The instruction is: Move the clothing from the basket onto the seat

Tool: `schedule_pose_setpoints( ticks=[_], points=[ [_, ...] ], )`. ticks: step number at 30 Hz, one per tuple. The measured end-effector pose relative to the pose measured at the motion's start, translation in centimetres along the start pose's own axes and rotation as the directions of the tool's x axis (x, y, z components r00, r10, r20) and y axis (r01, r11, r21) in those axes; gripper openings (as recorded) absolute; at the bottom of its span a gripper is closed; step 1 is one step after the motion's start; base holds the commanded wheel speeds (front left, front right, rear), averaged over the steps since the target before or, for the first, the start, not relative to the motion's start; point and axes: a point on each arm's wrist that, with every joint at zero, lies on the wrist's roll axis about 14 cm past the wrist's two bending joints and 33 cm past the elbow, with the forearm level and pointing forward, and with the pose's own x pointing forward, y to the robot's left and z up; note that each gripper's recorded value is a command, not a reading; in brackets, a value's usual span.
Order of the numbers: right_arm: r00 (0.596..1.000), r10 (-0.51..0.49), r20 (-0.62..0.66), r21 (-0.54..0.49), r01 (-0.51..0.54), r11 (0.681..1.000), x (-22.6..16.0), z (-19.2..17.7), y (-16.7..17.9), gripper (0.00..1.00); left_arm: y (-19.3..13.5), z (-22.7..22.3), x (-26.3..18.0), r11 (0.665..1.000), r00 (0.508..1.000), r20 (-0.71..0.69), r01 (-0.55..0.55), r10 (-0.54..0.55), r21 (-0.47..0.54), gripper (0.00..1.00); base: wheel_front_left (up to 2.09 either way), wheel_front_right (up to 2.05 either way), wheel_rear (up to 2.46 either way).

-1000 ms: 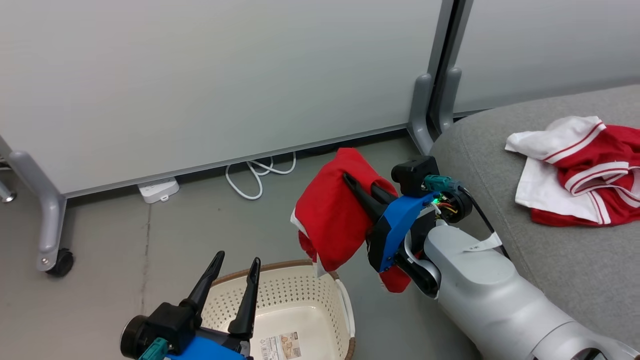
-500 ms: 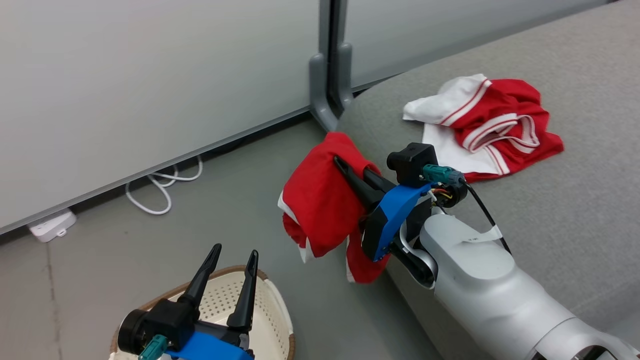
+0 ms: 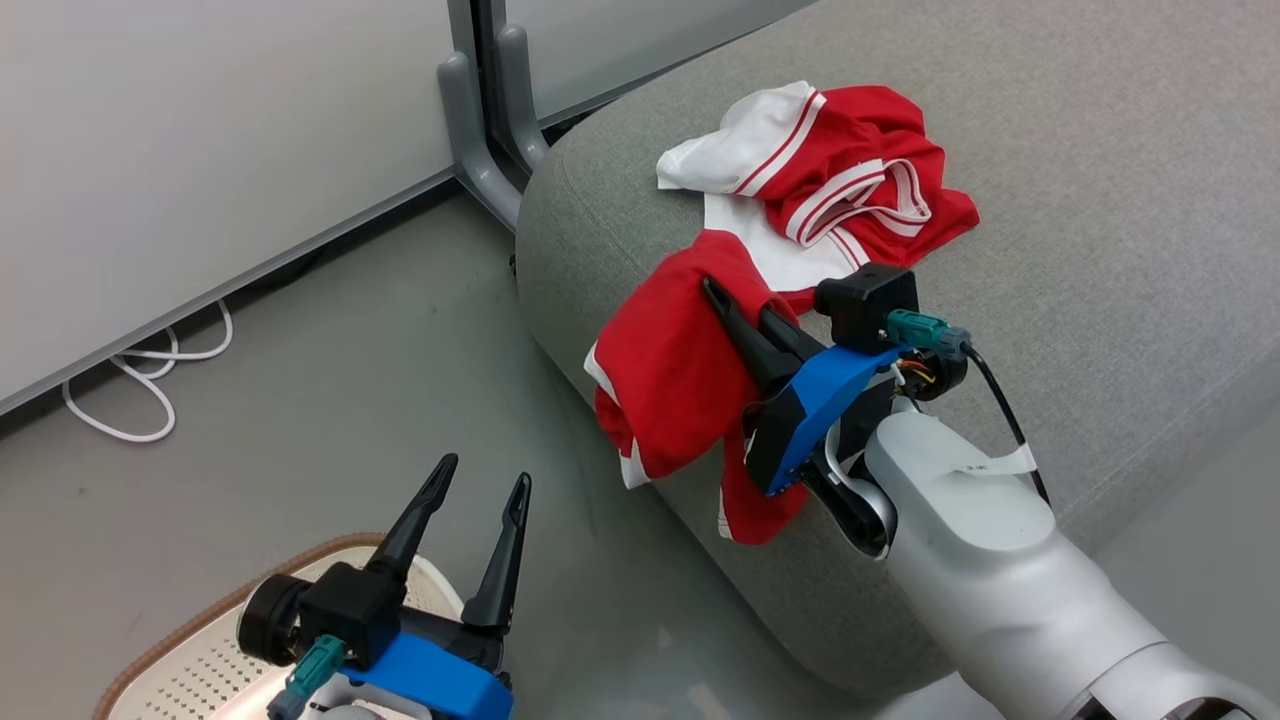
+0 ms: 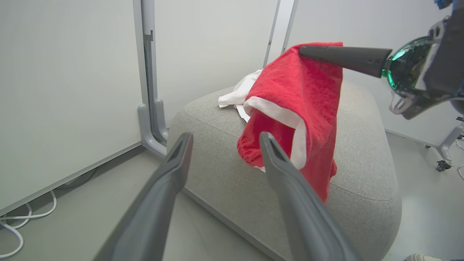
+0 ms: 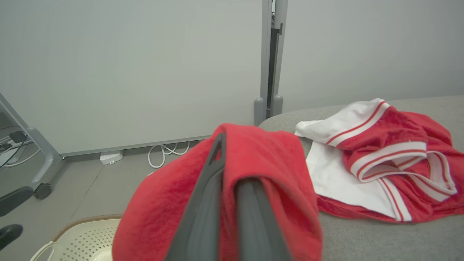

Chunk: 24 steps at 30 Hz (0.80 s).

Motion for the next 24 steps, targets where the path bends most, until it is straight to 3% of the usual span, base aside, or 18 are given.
schedule_pose_setpoints(
  ticks=[6,11,15,18,24],
  points=[
    [0.999,-0.050,-0.012,-0.002,0.050,0.999,0.7,-0.3,-1.7,0.00,0.7,-0.7,0.6,1.000,1.000,-0.008,0.012,-0.012,-0.008,1.00,0.00,0.00,0.00],
    [0.987,-0.151,0.059,-0.049,0.154,0.987,3.7,4.5,-6.6,0.00,2.7,-0.9,1.8,1.000,1.000,0.011,0.004,-0.004,-0.003,1.00,0.00,0.00,0.00],
    [0.943,-0.301,0.144,-0.090,0.315,0.945,5.1,9.8,-14.3,0.00,4.1,-0.8,3.3,1.000,0.999,0.048,0.026,-0.026,0.007,1.00,0.00,0.00,0.00],
    [0.912,-0.360,0.197,-0.104,0.384,0.917,6.9,12.6,-17.6,0.00,6.4,-1.9,3.3,1.000,0.999,0.046,0.008,-0.008,0.013,1.00,0.00,0.00,0.00],
    [0.867,-0.459,0.191,-0.128,0.486,0.864,10.2,11.2,-22.7,0.00,11.0,-4.4,3.3,0.999,0.999,0.047,-0.028,0.027,0.016,1.00,0.00,0.00,0.00]
  ],
)
